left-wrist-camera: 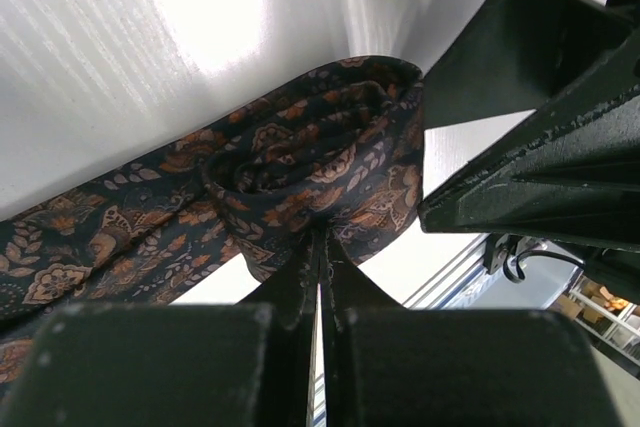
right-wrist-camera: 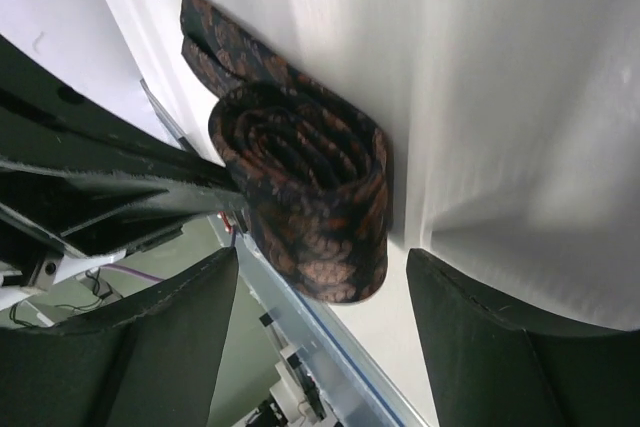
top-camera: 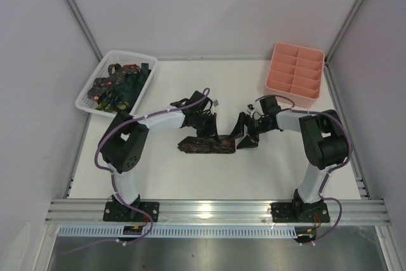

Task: Roll the ties
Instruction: Roll the tie

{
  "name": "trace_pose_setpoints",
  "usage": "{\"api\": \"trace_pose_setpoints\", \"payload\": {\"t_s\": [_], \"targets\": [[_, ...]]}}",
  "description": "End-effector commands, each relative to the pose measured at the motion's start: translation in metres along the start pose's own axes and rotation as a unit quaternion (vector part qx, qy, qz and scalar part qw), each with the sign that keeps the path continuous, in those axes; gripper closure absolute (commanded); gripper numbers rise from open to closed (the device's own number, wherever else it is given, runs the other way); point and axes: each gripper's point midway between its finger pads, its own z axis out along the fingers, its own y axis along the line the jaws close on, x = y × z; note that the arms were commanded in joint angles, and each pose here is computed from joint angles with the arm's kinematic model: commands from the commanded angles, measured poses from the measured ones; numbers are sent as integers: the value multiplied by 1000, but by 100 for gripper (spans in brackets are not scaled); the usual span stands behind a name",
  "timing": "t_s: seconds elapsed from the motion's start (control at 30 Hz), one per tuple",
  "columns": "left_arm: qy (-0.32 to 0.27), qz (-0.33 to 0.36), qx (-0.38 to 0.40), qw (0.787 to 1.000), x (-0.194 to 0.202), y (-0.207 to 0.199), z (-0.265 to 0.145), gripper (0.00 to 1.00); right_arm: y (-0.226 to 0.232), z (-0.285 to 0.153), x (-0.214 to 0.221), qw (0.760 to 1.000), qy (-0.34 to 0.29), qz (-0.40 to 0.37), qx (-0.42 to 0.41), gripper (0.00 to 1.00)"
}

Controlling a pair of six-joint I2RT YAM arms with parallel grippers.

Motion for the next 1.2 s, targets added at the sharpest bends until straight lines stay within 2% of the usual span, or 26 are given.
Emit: {"api": "trace_pose_setpoints", "payload": {"t_s": [0.0, 0.23, 0.43, 0.53, 0.6, 0.77, 0.93, 1.0, 1.03, 1.17], "targets": [[-10, 12, -10, 1000, -2, 9, 1, 100, 12, 4, -10, 999, 5, -37, -16, 25], [-11, 5, -19, 1000, 1, 22, 0, 100, 8, 23, -5, 999, 28, -42, -6, 24], [-12, 5, -22, 1000, 1, 29, -1, 100, 11, 37, -5, 998, 42, -48, 1, 28], [-13, 6, -23, 1000, 1, 31, -1, 100, 13, 39, -8, 998, 42, -40, 4, 34], [-17, 9, -24, 1000, -1, 31, -2, 100, 17, 39, -7, 998, 48, -34, 7, 48], [-48, 30, -24, 998, -9, 25, -12, 99, 20, 39, -2, 998, 59, -9, 34, 69], [-109, 60, -38, 991, -17, 24, -32, 87, 24, 41, 12, 995, 67, 21, 77, 89], [-125, 66, -38, 989, -10, 27, -36, 83, 23, 42, 18, 992, 70, 32, 96, 91], [-150, 71, -35, 985, -15, 21, -45, 79, 20, 43, 19, 991, 67, 35, 110, 90], [-203, 105, -42, 973, -8, 11, -58, 74, 18, 48, 30, 984, 69, 55, 153, 91]]}}
